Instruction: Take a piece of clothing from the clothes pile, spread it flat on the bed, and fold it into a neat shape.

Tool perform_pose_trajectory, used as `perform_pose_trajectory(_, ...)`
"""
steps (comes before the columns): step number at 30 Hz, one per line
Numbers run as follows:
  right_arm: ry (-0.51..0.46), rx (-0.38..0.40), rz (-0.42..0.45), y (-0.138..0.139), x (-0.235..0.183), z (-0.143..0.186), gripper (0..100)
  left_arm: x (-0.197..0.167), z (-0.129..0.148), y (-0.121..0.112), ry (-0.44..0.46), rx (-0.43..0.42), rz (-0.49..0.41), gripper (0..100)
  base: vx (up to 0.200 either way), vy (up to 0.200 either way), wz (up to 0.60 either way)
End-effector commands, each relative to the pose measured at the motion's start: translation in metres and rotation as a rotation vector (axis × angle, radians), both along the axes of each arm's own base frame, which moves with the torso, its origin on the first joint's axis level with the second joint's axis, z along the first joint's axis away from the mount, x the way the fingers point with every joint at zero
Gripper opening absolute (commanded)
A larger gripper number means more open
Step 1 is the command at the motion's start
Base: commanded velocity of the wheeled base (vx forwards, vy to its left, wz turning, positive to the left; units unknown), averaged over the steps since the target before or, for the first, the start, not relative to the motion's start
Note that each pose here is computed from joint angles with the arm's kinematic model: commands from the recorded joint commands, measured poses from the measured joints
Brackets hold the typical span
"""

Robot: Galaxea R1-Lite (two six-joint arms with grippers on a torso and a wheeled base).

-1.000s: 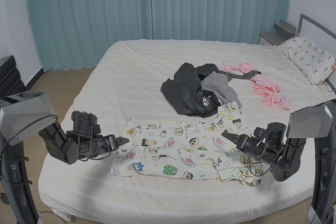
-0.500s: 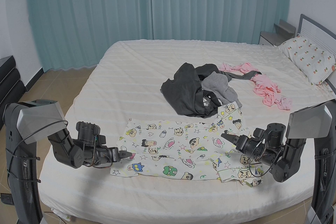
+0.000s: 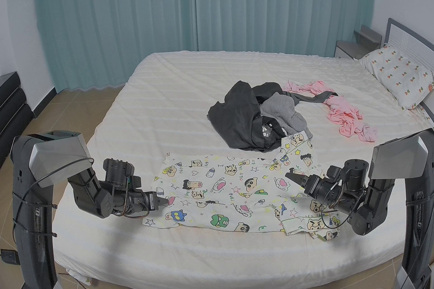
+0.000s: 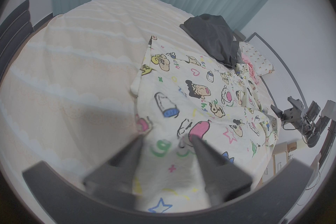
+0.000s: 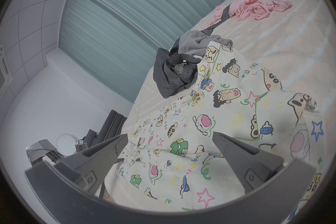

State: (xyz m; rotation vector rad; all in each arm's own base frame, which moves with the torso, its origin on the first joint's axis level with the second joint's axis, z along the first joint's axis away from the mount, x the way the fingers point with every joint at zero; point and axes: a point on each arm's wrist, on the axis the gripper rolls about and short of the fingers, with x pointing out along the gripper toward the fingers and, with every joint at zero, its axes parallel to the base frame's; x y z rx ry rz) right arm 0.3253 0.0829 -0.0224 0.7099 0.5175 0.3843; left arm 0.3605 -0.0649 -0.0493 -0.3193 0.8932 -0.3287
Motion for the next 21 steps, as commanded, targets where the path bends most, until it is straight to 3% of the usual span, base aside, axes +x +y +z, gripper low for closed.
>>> perform_pose_trajectory(1, -0.007, 0.002, 0.0, 0.0, 0.0, 0.0, 100, -0.001, -0.001, 0.001, 0.007, 0.001, 0.004, 0, 0.0, 0.0, 0.0)
perform_pose_trajectory(21, 0.01, -0.023, 0.012, 0.001, -0.001, -0.01, 100, -0.039, 0.023, 0.005, 0.034, 0.022, -0.001, 0, 0.0, 0.0, 0.0)
